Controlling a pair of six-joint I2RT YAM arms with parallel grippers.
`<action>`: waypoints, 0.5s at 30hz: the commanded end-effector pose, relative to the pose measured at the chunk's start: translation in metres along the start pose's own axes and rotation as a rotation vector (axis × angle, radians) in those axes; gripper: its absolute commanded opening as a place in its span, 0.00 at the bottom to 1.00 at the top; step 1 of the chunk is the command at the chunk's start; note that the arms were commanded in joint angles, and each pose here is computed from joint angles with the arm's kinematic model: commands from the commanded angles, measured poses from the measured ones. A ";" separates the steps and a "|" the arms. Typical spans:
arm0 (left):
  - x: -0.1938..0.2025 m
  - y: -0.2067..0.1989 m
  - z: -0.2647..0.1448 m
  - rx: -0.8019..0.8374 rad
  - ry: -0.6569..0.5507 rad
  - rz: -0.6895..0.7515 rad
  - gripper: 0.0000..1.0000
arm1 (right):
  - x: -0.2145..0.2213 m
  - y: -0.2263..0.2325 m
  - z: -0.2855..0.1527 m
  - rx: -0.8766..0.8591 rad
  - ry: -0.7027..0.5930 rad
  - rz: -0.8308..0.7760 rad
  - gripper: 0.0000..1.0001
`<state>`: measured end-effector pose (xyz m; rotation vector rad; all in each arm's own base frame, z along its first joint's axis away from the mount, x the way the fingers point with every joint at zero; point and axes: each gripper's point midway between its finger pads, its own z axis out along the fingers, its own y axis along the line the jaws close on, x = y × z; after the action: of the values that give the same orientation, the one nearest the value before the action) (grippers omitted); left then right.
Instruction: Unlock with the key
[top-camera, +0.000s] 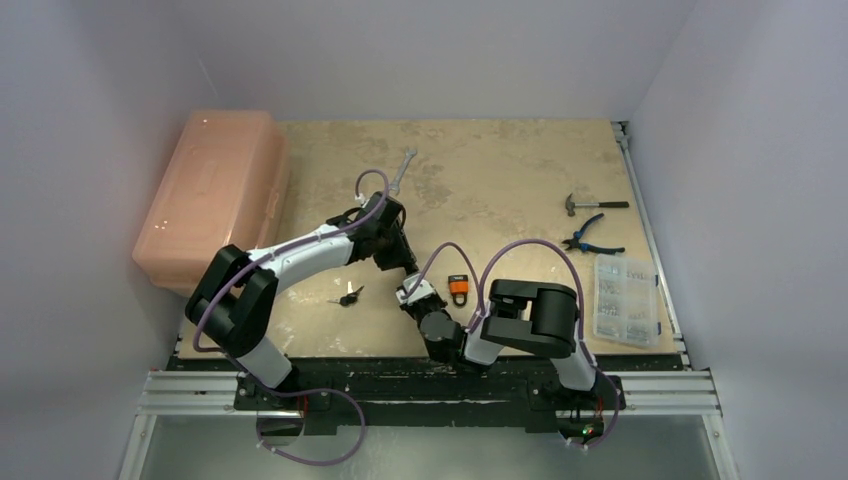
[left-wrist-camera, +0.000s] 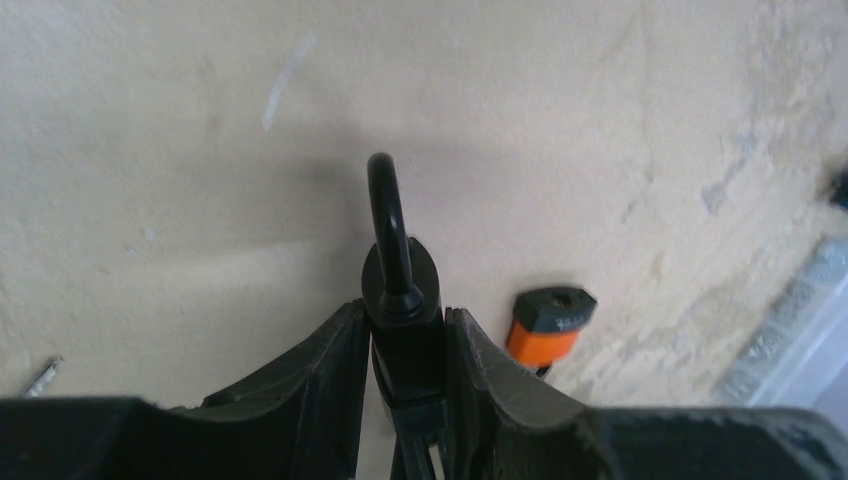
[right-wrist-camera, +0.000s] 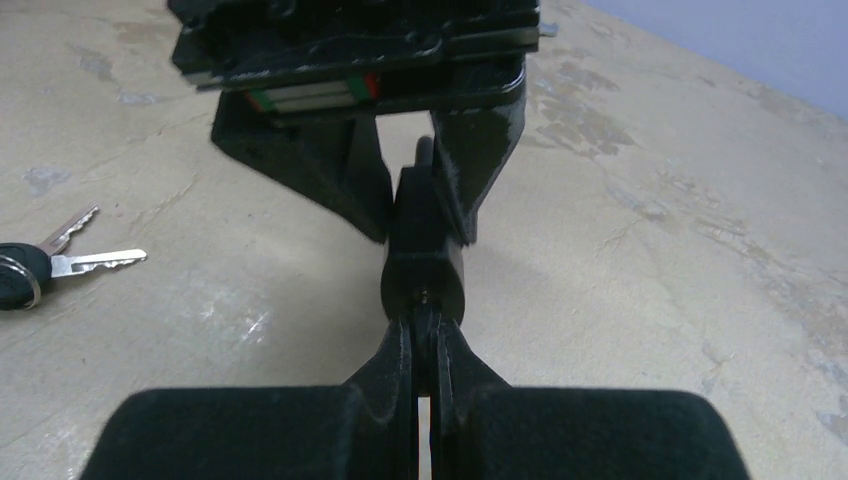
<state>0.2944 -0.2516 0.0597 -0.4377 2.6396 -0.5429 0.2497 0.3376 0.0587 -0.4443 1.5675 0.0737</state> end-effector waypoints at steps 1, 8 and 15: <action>0.047 -0.020 -0.028 0.106 0.180 0.018 0.00 | -0.059 -0.018 0.002 0.020 -0.188 0.220 0.00; 0.048 -0.022 -0.037 0.116 0.170 0.021 0.00 | -0.065 -0.014 0.003 -0.006 -0.182 0.202 0.00; 0.052 -0.025 -0.044 0.128 0.162 0.030 0.00 | -0.062 -0.014 0.002 -0.008 -0.190 0.213 0.00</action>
<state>0.2787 -0.2594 0.0772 -0.4412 2.6325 -0.6235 0.2441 0.3310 0.0731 -0.4682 1.5224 0.1375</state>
